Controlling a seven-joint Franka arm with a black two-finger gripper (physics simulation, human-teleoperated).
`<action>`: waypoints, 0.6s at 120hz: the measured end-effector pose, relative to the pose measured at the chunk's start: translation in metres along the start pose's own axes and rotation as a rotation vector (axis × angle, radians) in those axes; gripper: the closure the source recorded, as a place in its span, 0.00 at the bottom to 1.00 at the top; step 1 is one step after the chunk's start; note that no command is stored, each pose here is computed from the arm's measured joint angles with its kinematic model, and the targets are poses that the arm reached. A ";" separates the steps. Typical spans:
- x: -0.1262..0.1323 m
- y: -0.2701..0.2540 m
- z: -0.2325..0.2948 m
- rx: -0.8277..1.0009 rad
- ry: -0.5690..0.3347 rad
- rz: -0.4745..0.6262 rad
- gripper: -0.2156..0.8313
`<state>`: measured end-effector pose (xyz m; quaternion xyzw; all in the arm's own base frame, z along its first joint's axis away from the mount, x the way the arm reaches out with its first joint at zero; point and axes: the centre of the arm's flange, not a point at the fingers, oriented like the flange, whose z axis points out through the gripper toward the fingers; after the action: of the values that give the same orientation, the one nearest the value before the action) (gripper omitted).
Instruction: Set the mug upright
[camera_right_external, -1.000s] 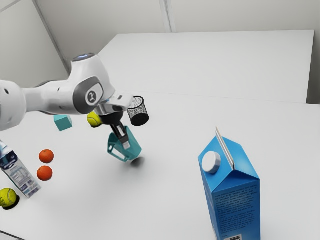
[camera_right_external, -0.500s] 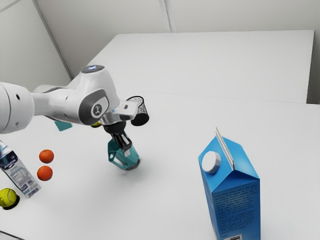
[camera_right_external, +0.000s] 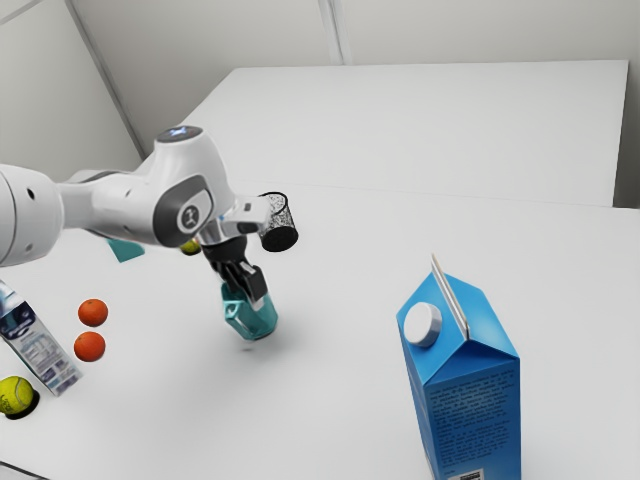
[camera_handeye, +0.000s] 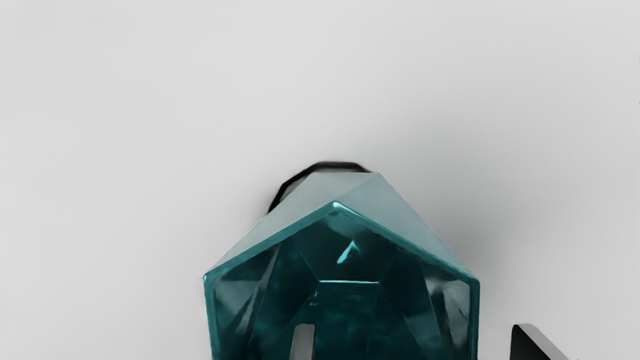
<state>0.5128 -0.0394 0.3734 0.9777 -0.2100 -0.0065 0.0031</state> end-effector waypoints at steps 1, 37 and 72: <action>0.000 0.000 -0.002 0.003 0.003 -0.001 0.38; 0.017 0.026 -0.070 0.054 0.078 0.019 0.25; 0.053 0.027 -0.201 0.035 0.136 -0.062 0.22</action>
<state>0.5534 -0.0849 0.5740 0.9818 -0.1789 0.0636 -0.0002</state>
